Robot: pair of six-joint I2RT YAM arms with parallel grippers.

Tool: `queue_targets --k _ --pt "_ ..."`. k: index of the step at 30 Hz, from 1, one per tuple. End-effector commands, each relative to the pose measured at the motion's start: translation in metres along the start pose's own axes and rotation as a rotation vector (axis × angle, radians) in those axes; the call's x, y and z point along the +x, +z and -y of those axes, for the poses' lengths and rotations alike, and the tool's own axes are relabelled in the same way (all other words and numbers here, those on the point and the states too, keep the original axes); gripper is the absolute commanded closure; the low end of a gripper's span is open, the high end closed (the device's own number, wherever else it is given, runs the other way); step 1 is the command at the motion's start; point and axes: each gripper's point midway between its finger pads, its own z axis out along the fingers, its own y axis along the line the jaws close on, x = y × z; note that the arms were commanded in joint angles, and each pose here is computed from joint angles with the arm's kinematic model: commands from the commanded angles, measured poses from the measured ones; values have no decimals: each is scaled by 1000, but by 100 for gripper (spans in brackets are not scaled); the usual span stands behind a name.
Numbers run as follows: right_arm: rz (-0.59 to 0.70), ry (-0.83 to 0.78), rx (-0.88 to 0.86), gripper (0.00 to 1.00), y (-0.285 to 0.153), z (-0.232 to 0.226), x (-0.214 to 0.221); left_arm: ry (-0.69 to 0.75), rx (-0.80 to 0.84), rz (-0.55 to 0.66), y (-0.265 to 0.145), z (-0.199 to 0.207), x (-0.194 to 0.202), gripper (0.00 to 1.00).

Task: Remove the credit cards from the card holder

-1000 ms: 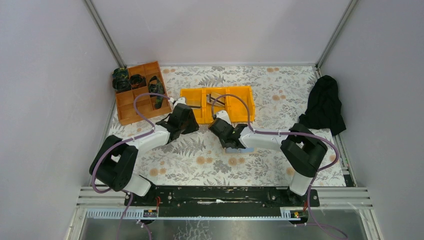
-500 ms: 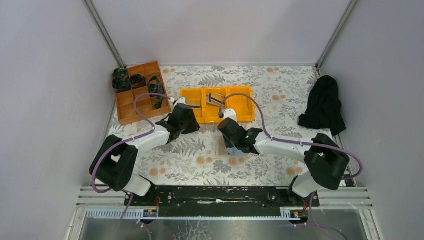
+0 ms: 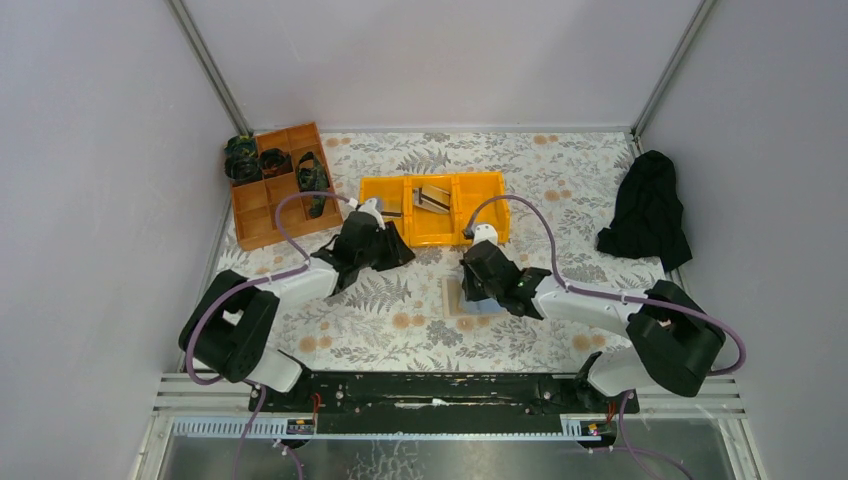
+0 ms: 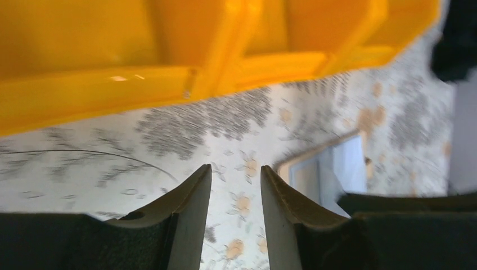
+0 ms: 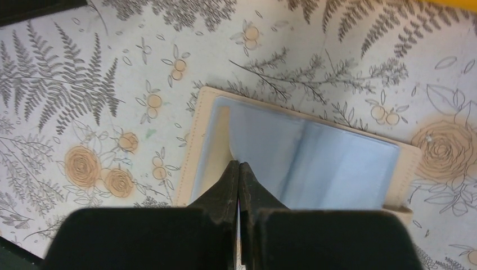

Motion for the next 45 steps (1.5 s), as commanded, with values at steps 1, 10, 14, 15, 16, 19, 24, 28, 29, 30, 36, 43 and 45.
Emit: queue_targets --k 1,10,14,15,16,19,24,28,29,30,36,43,45 --pt "60 83 -68 100 -6 -9 -11 -32 489 20 -25 78 1 55" --pt "107 84 -95 100 -20 -9 -18 -55 697 -54 -34 126 32 60" --pt "120 83 -89 100 -23 -5 -17 -37 709 -93 -29 144 53 61" --pt "122 83 -86 100 -24 -3 -16 -37 708 -104 -26 146 57 61" --pt "123 85 -82 100 -24 -2 -15 -38 703 -114 -23 147 61 61" --pt "119 88 -73 100 -23 3 -11 -66 659 -157 -9 140 71 62" --pt "115 96 -72 100 -23 8 -5 -91 550 -211 7 119 88 69" --pt "121 101 -72 100 -25 10 -5 -71 498 -230 8 109 96 70" --pt "122 101 -74 100 -25 10 -5 -63 492 -243 9 110 100 70" --pt "122 101 -74 100 -25 10 -5 -53 472 -265 11 108 106 70" --pt "126 98 -76 100 -27 11 -6 -7 443 -343 24 119 128 70" --pt "126 83 -71 84 -30 13 -8 -16 450 -384 34 127 137 70" --pt "135 80 -68 67 -33 15 -9 -13 452 -379 34 130 135 70"
